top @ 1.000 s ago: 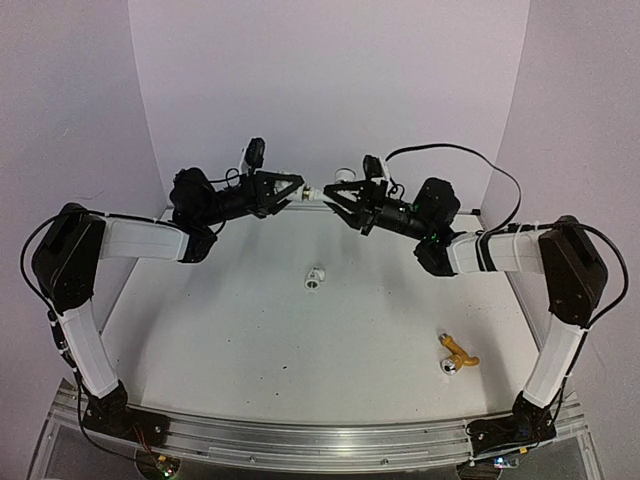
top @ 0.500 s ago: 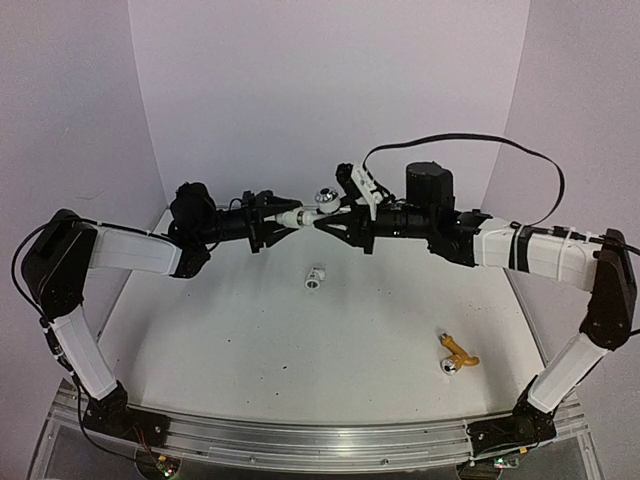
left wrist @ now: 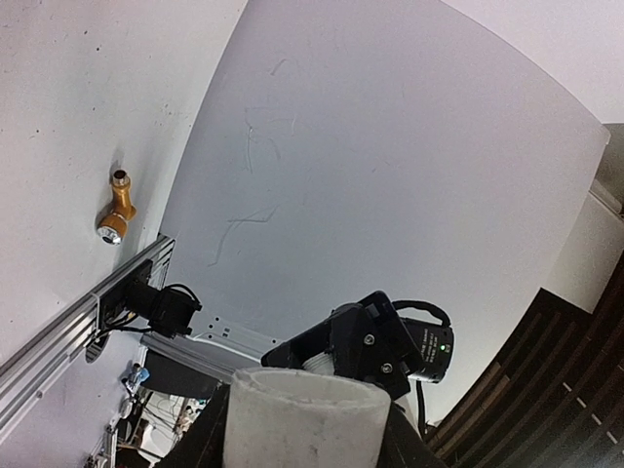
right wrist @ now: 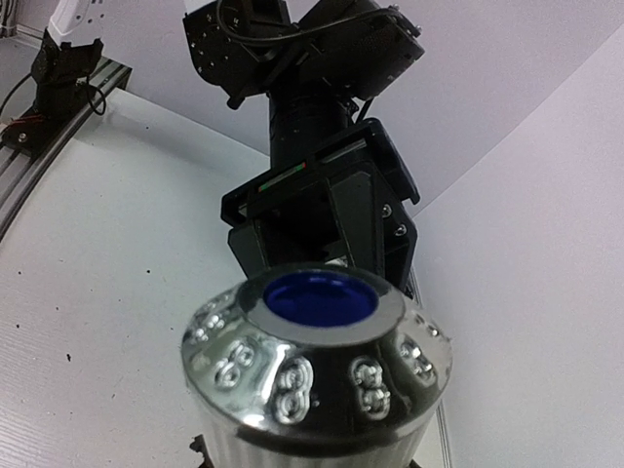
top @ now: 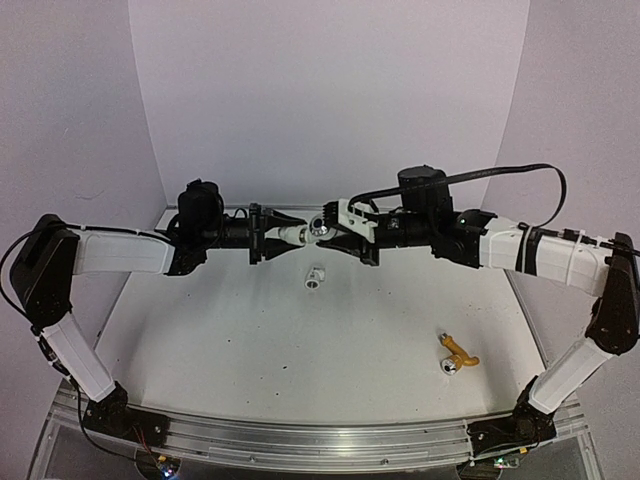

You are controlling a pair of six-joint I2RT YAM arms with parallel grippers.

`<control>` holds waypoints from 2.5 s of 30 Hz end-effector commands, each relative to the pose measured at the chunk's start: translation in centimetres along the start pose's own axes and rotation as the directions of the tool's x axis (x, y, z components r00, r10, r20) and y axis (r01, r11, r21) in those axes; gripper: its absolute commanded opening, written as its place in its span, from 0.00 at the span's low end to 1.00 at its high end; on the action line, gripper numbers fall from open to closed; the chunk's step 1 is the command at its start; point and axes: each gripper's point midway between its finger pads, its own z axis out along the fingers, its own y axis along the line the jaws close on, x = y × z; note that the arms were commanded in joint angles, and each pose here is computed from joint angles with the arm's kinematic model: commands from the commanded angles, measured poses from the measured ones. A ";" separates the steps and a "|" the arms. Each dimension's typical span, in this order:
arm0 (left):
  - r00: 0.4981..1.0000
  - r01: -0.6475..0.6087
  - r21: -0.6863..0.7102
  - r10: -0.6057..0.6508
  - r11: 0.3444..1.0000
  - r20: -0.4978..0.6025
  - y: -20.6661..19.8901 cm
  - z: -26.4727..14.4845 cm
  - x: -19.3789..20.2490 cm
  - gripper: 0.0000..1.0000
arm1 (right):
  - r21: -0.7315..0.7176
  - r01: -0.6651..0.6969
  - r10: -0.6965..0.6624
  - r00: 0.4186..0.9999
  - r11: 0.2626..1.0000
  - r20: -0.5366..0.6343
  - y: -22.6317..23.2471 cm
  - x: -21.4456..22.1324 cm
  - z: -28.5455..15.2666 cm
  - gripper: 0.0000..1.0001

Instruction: Install the water faucets

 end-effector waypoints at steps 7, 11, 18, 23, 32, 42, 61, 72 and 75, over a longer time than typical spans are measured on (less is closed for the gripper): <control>0.851 -0.504 0.171 0.521 0.846 -0.071 -8.2 2.9 7.1 0.00 | 0.050 -0.297 0.269 0.915 0.954 0.302 -1.9 -5.9 1.9 0.00; 0.708 -0.694 0.201 0.706 0.692 0.016 -10.2 2.5 7.6 0.00 | 0.024 -0.455 0.416 0.832 0.890 0.367 -2.5 -6.2 1.8 0.00; 0.614 -0.779 0.227 0.784 0.584 0.093 -11.7 0.9 8.9 0.00 | 0.109 -0.710 0.598 0.656 0.696 0.461 -5.1 -4.1 0.2 0.00; 0.513 -0.847 0.263 0.839 0.462 0.182 -13.3 -0.4 10.2 0.00 | -0.013 -0.904 0.731 0.336 0.427 0.594 -6.5 -2.5 0.0 0.00; 0.274 -0.958 0.174 0.908 0.229 0.317 -13.6 -2.1 10.6 0.00 | -0.347 -0.937 0.853 -0.144 0.045 0.502 -7.3 -3.8 0.8 0.00; 0.201 -0.975 0.009 0.866 0.221 0.458 -13.9 -4.1 8.0 0.00 | -0.454 -0.888 0.890 -0.262 -0.072 0.373 -5.7 -5.3 -0.2 0.01; 0.676 -0.727 0.171 0.649 0.665 0.349 -14.8 -5.3 4.3 0.00 | 0.008 -0.776 0.672 0.552 0.631 0.493 -2.2 -3.1 -3.0 0.00; 0.907 -0.398 0.241 0.420 0.885 -0.043 -12.2 -3.2 6.5 0.00 | 0.206 -0.081 -0.020 0.895 0.975 0.446 -4.9 -9.6 -5.4 0.00; 0.913 -0.371 0.246 0.400 0.896 -0.082 -12.3 -2.9 7.7 0.00 | 0.207 -0.039 -0.059 0.892 0.978 0.449 -5.4 -10.0 -4.7 0.00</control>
